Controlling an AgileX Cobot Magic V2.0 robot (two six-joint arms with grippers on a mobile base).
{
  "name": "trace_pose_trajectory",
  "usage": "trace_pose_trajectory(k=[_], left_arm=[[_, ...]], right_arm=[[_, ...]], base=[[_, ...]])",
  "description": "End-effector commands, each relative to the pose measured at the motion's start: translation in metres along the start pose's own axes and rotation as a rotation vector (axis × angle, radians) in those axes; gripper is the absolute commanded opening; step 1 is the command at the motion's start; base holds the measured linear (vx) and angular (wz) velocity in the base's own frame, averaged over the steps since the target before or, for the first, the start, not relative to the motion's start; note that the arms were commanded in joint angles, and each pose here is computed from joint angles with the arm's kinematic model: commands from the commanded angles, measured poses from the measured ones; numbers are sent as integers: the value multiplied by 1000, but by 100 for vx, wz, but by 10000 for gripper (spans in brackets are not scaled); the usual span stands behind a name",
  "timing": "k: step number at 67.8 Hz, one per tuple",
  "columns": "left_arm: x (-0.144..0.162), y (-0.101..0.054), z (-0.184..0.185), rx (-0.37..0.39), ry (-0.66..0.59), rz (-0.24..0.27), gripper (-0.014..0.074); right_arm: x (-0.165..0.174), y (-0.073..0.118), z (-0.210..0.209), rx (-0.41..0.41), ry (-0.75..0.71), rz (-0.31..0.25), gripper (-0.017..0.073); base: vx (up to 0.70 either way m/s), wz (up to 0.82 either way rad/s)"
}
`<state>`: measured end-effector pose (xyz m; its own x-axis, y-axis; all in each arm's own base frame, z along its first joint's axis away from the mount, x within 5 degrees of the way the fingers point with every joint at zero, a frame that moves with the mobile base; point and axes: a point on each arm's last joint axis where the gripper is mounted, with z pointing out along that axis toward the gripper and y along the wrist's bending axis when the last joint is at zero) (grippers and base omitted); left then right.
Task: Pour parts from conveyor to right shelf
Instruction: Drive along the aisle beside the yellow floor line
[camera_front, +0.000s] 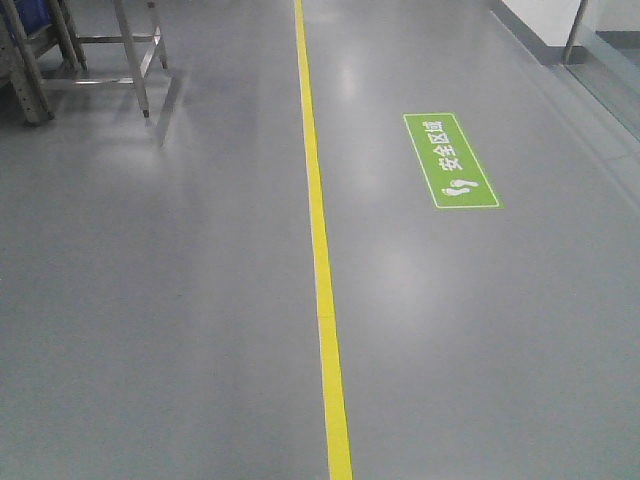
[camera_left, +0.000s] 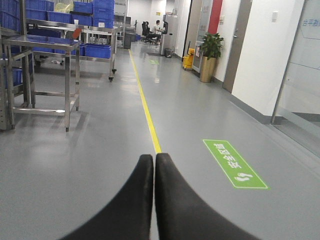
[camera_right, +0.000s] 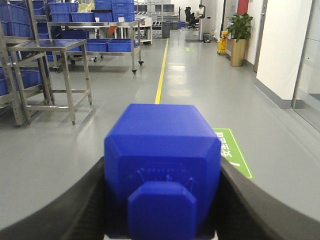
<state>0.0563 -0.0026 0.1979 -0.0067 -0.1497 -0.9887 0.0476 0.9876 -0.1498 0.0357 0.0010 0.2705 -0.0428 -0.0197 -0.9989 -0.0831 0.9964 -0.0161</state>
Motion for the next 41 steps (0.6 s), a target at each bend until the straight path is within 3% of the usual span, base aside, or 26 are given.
trace_pose_trajectory(k=[1,41], left_arm=[[0,0,0,14,-59,-13,-6],[0,0,0,14,-59,-13,-6]], right_arm=[[-15,0,-1,3,-94,-13,-4],[-15,0,-1,3,-94,-13,-4]], base=[[61,2],[66,-3]])
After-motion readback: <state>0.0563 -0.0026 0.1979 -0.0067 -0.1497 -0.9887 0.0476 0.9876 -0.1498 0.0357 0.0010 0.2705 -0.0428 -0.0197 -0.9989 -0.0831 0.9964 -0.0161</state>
